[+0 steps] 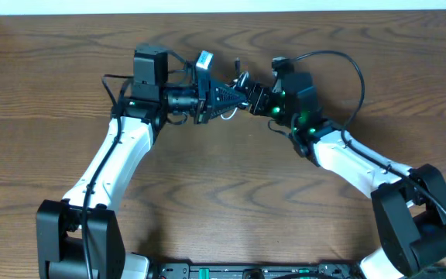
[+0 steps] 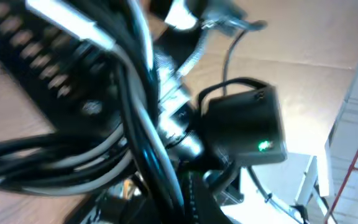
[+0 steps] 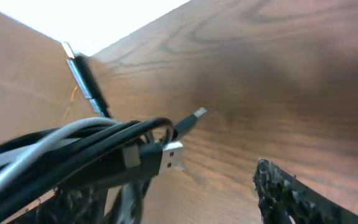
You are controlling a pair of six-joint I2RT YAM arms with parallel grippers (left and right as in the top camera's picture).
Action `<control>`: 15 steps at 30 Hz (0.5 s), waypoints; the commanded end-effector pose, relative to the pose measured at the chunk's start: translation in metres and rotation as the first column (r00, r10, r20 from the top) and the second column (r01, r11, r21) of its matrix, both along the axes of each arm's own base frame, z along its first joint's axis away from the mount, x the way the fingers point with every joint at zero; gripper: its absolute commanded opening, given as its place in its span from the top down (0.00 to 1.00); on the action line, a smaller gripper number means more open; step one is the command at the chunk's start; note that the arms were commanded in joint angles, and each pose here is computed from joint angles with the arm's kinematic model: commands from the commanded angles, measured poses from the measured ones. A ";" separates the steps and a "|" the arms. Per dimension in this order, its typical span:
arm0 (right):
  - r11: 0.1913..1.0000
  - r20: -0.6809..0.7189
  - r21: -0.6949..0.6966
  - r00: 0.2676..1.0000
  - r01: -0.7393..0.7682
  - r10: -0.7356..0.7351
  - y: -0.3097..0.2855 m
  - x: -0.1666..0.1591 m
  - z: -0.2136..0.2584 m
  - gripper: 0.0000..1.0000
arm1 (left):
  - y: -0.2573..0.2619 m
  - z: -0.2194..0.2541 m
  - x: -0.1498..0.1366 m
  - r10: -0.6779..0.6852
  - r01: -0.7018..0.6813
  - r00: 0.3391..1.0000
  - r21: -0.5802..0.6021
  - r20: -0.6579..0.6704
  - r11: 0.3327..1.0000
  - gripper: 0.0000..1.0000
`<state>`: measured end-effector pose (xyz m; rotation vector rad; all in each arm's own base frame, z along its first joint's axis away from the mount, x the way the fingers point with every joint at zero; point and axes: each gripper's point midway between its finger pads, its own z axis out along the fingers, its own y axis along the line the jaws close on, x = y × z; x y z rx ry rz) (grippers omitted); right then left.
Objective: Untangle cables
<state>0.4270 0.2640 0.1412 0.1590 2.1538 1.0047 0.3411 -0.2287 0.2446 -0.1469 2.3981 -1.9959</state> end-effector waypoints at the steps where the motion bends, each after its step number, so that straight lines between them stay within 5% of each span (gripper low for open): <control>1: 0.983 -0.060 -0.004 0.981 0.183 -0.183 -0.018 0.012 -0.008 0.29 | -0.006 0.031 -0.002 -0.059 0.065 0.996 -0.080 0.072 0.995 0.93; 8: 0.966 -0.175 -0.140 0.955 0.215 -0.238 -0.051 0.003 -0.045 0.32 | -0.005 0.125 -0.002 -0.017 0.136 0.877 -0.214 0.480 0.967 0.93; 15: 0.962 -0.387 -0.268 0.907 0.062 -0.166 -0.077 -0.039 -0.091 0.32 | 0.010 0.132 0.004 0.034 0.124 0.748 -0.191 0.663 0.974 0.93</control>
